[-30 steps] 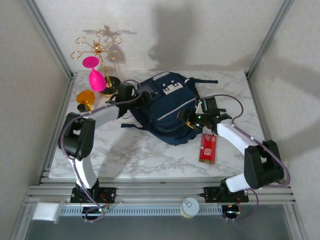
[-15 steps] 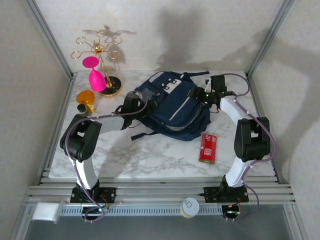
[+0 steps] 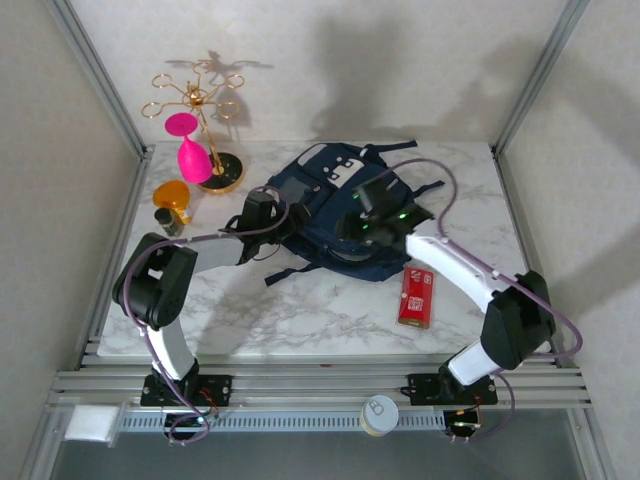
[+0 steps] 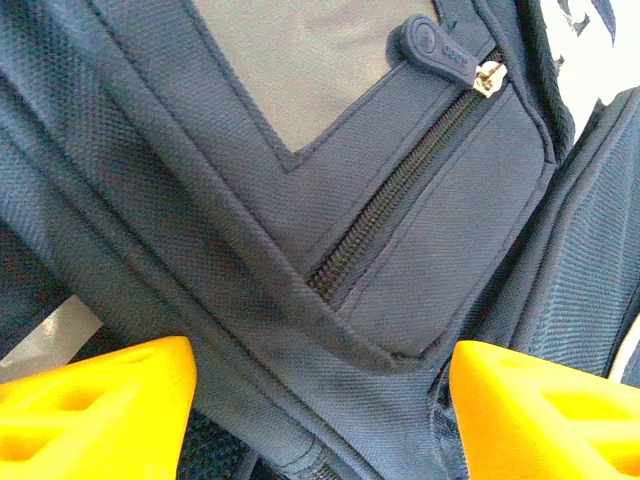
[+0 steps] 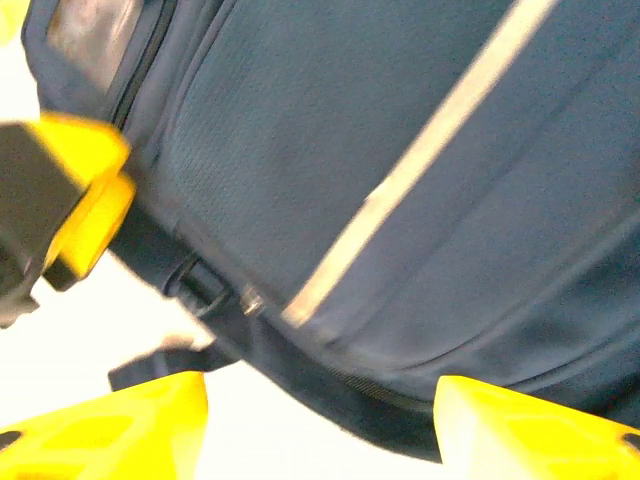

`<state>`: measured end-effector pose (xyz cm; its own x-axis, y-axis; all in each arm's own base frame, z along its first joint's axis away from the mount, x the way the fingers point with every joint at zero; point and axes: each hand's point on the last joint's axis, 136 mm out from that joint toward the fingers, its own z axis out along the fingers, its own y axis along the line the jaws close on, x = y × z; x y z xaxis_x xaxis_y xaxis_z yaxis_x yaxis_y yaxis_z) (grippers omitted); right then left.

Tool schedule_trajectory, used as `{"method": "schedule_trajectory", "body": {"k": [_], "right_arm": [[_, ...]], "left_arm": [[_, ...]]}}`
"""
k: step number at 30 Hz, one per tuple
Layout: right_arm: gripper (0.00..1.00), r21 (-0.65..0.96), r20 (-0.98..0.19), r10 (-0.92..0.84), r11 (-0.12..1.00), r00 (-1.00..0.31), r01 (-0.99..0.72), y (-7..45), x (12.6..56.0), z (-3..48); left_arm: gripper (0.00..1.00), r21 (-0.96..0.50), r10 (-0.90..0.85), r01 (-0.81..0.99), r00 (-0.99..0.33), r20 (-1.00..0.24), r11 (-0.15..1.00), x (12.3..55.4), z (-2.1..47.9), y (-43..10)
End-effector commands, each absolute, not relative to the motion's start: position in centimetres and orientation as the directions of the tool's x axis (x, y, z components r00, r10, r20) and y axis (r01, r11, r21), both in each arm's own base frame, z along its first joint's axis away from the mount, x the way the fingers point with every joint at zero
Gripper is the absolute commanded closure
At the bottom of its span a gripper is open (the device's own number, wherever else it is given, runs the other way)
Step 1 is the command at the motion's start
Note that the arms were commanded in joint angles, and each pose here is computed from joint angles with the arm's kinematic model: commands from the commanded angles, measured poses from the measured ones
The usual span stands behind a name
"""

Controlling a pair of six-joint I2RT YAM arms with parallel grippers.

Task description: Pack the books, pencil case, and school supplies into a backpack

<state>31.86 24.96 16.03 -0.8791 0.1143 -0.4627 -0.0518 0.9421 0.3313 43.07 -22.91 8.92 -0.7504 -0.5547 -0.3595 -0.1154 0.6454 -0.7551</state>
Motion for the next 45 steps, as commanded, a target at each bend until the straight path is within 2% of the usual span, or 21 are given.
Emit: {"method": "schedule_trajectory", "body": {"k": [1,5,11,18,26,30,34,39,45], "right_arm": [[0.44,0.332,-0.429,0.162,0.943,-0.889,0.012,28.0,30.4,12.8],[0.51,0.349,-0.42,0.138,0.937,-0.897,-0.02,31.3,30.6,10.0],[0.66,0.307,-0.485,0.186,0.951,-0.854,0.033,30.3,32.2,7.0],[0.64,0.231,-0.561,0.198,0.97,-0.804,0.078,29.1,34.1,6.0],[0.62,0.254,-0.627,0.2,0.966,-0.753,0.045,30.3,36.5,6.2],[0.67,0.239,-0.644,0.142,0.971,-0.751,-0.022,31.7,37.5,5.9],[0.79,0.28,-0.657,0.123,0.956,-0.743,-0.089,32.8,38.0,6.2],[0.72,0.266,-0.683,0.105,0.958,-0.723,-0.112,32.5,38.6,7.0],[0.83,0.293,-0.698,0.109,0.945,-0.708,-0.143,32.6,39.3,9.0]], "left_arm": [[0.32,-0.758,-0.579,-0.122,-0.725,-0.373,0.641,43.1,9.8,-22.1],[0.32,-0.756,-0.577,-0.129,-0.731,-0.365,0.642,42.9,9.3,-22.2],[0.32,-0.753,-0.585,-0.141,-0.725,-0.364,0.643,43.0,8.7,-22.0],[0.31,-0.751,-0.584,-0.158,-0.736,-0.343,0.641,42.6,7.6,-22.1],[0.31,-0.746,-0.585,-0.173,-0.739,-0.333,0.644,42.4,7.0,-22.4],[0.3,-0.746,-0.582,-0.177,-0.746,-0.324,0.642,42.3,6.6,-22.7],[0.3,-0.743,-0.581,-0.181,-0.748,-0.322,0.645,42.2,6.3,-22.8],[0.3,-0.734,-0.581,-0.189,-0.747,-0.324,0.653,42.0,5.9,-22.5],[0.29,-0.732,-0.588,-0.201,-0.744,-0.318,0.651,42.1,5.4,-22.3]]}}
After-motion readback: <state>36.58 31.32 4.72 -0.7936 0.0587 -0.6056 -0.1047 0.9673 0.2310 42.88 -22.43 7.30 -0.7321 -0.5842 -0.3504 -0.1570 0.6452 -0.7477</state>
